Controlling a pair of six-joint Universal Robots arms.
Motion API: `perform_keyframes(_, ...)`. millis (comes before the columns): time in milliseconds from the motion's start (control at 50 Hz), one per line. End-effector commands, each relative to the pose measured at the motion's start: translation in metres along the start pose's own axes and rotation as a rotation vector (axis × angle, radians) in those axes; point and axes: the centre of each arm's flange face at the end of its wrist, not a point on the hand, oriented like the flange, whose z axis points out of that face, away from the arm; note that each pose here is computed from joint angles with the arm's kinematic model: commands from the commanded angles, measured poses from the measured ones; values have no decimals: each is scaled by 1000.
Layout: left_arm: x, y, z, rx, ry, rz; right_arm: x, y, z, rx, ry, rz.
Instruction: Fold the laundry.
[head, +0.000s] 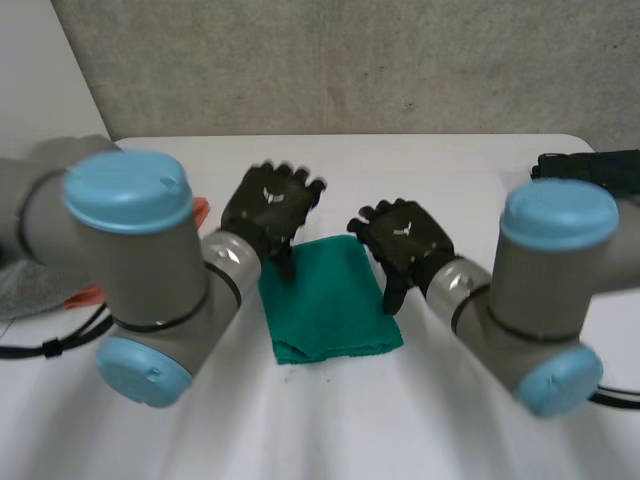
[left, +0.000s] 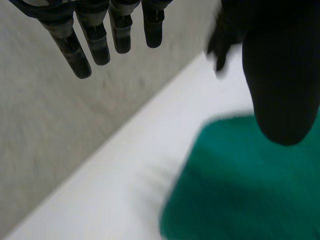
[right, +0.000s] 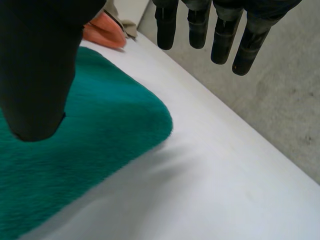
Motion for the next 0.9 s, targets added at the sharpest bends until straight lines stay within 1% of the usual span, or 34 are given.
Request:
perform_keyframes(20, -19, -36, -2, 175, 128, -26, -47, 24, -27, 116, -47, -65)
perform_keyframes(80, -22, -37, -1, 195, 197, -62, -52, 35, -25, 114, -49, -78)
perform_keyframes(100, -21, -37, -1, 201, 253, -91, -57, 46, -21, 99, -58, -84)
perform_keyframes(200, -23, -36, -3, 194, 352, -158, -60, 57, -8, 89, -66, -122)
perform_keyframes(320, -25, -28, 0, 170, 346, -172, -58, 60, 6, 94, -58, -155)
perform_keyframes(560, -23, -28, -1, 165, 348, -175, -54, 61, 34, 118, -44, -154)
perform_keyframes(780, -24, -30, -3, 172, 346, -174, -48, 43, 46, 191, -43, -151)
perform_keyframes(840, -25, -31, -2, 175, 342, -173, -42, 39, 47, 199, -28, -151)
perform_keyframes(900, -26, -31, -3, 177, 341, -172, -16, 42, 49, 175, 21, -142)
